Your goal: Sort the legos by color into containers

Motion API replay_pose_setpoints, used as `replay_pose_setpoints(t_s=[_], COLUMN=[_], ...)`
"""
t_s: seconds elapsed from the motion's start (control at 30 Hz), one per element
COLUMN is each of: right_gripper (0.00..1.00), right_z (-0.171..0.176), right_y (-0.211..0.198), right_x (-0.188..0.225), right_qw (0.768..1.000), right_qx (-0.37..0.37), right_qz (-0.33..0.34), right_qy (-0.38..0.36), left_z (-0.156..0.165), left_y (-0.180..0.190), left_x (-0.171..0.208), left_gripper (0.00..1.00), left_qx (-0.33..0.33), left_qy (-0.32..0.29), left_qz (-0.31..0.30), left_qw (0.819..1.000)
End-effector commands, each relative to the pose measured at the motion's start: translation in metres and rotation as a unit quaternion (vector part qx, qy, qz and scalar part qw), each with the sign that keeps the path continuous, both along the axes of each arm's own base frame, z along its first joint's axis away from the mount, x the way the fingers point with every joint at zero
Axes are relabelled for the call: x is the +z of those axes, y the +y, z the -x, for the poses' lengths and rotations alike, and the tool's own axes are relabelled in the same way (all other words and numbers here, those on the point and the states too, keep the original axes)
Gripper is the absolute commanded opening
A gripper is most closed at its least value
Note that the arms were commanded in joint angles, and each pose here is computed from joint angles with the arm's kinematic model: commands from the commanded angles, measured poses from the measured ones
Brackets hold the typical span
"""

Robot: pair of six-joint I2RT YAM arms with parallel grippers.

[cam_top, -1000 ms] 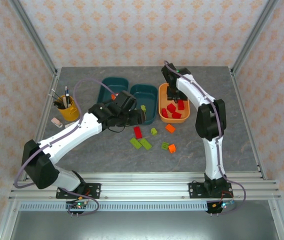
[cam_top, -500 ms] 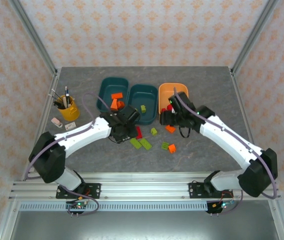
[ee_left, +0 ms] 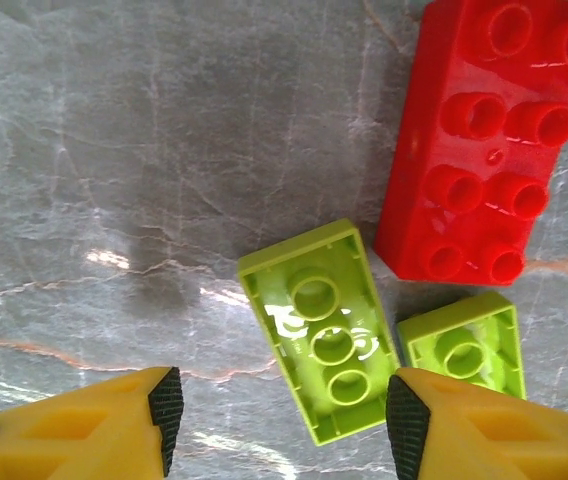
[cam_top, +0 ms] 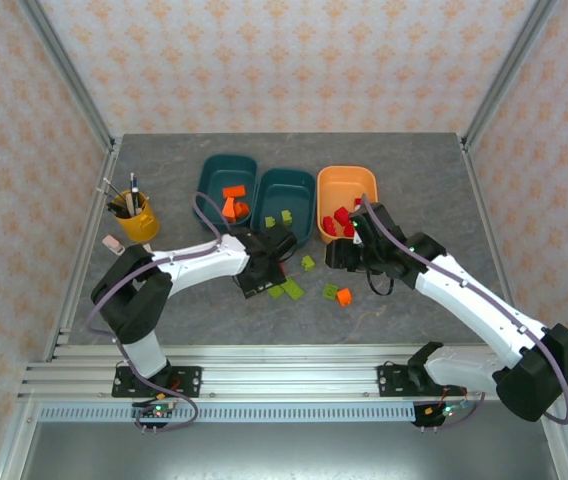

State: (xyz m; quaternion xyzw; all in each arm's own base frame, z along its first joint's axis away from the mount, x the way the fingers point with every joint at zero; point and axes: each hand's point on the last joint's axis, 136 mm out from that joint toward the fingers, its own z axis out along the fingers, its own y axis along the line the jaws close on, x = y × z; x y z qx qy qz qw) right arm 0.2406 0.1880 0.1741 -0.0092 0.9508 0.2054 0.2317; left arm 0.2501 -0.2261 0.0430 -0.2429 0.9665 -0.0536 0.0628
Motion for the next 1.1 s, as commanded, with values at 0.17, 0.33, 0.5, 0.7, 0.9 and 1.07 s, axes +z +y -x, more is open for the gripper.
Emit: replay_pose_setpoints(t_s=[0.17, 0.33, 0.5, 0.7, 0.9, 1.07], right_gripper=[0.56, 0.56, 0.56, 0.56, 0.57, 0.57], right_z=[0.004, 0.004, 0.004, 0.003, 0.000, -0.002], right_y=[0.000, 0.000, 0.000, 0.001, 0.005, 0.006], right_x=[-0.003, -0.002, -0.003, -0.004, -0.005, -0.005], right_qw=[1.000, 1.000, 1.000, 1.000, 1.000, 1.000], right_qx=[-0.001, -0.003, -0.003, -0.004, -0.002, -0.002], right_qz=[-0.009, -0.010, -0.009, -0.011, -0.013, -0.014], right_qy=[0.004, 0.003, 0.004, 0.005, 0.007, 0.007], left_z=[-0.014, -0.017, -0.014, -0.005, 0.004, 0.012], left_y=[-0.005, -0.006, -0.003, 0.014, 0.025, 0.034], left_x=[-0.003, -0.010, -0.018, -0.022, -0.022, -0.024], left_gripper=[0.60, 0.60, 0.59, 0.54, 0.47, 0.51], left_qx=[0.024, 0.027, 0.019, 0.021, 0.012, 0.008], left_qy=[-0.018, -0.018, -0.004, -0.004, 0.003, 0.006], left_qz=[-0.011, -0.016, -0.032, -0.050, -0.066, -0.073], left_qw=[0.999, 0.999, 0.999, 0.999, 0.998, 0.997])
